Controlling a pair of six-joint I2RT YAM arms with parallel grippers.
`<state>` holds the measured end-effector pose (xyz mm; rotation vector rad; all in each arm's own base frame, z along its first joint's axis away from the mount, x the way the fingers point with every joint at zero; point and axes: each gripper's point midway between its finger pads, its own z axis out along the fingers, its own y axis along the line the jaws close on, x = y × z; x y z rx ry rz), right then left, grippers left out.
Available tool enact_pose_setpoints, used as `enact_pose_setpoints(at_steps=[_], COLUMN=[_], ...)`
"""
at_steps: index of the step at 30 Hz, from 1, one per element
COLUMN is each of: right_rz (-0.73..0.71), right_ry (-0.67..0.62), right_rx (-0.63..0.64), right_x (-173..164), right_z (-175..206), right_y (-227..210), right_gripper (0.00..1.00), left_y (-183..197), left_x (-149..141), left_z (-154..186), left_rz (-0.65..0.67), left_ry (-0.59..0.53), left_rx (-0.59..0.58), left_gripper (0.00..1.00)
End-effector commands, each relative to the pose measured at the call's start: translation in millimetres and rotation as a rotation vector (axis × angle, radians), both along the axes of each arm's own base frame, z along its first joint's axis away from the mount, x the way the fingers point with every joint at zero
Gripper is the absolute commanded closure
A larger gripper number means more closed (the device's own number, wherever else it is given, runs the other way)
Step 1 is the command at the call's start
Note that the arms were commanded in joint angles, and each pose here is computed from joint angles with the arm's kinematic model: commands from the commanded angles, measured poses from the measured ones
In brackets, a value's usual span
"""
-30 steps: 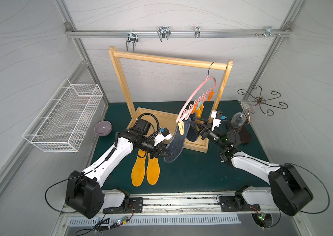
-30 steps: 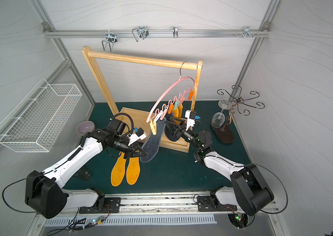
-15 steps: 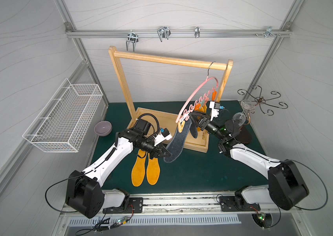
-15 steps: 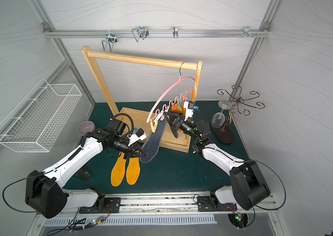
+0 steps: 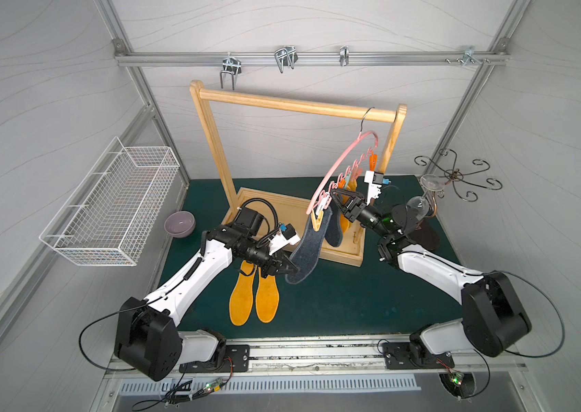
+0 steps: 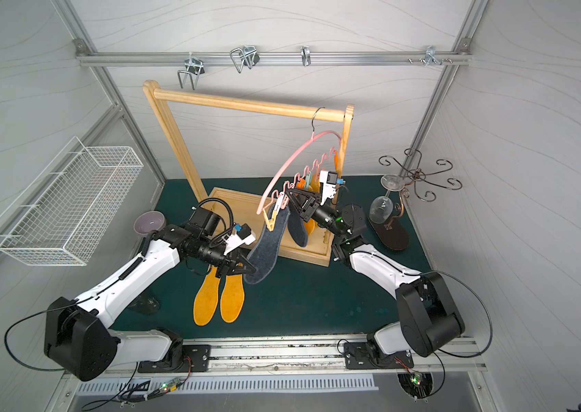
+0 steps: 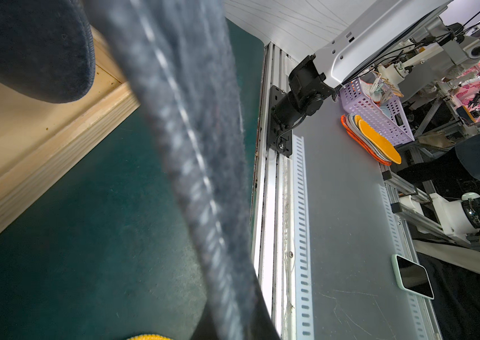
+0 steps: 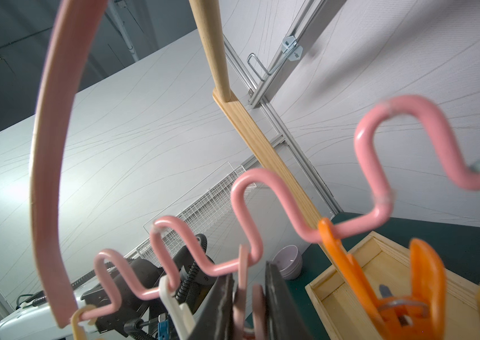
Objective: Take the shoe insoles off the hanger
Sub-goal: Open the clamp at the hanger.
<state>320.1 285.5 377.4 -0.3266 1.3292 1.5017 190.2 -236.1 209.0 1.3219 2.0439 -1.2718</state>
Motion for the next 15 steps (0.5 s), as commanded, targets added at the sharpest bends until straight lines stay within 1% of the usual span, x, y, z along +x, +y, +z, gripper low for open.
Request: enact_pose_setpoints(at_steps=[1, 3, 6, 8, 11, 14, 15], right_rz=[-0.007, -0.014, -0.034, -0.032, -0.031, -0.026, -0.023], right_ry=[-0.036, -0.039, -0.031, -0.026, -0.017, -0.015, -0.029], right_rx=[0.009, 0.005, -0.006, -0.008, -0.005, -0.01, -0.003], right_x=[-1, 0, 3, 3, 3, 0, -2], right_z=[5, 3, -4, -8, -16, -26, -27], right_y=[-2, -3, -4, -4, -5, -5, -7], right_gripper=[0.82, 0.82, 0.81, 0.8, 0.75, 0.69, 0.67], left_y=[-1, 0, 0, 0, 1, 2, 2], left_x=[6, 5, -1, -2, -1, 0, 0], left_z=[-2, -8, -26, -34, -42, -47, -49], left_rz=[-0.005, -0.01, -0.044, -0.048, -0.045, -0.045, -0.045], left_ry=[-0.044, -0.049, -0.08, -0.083, -0.074, -0.075, -0.075], left_rx=[-0.002, 0.02, 0.085, 0.095, 0.113, 0.12, 0.123], left_gripper=[1.0, 1.0, 1.0, 1.0, 1.0, 1.0, 1.0])
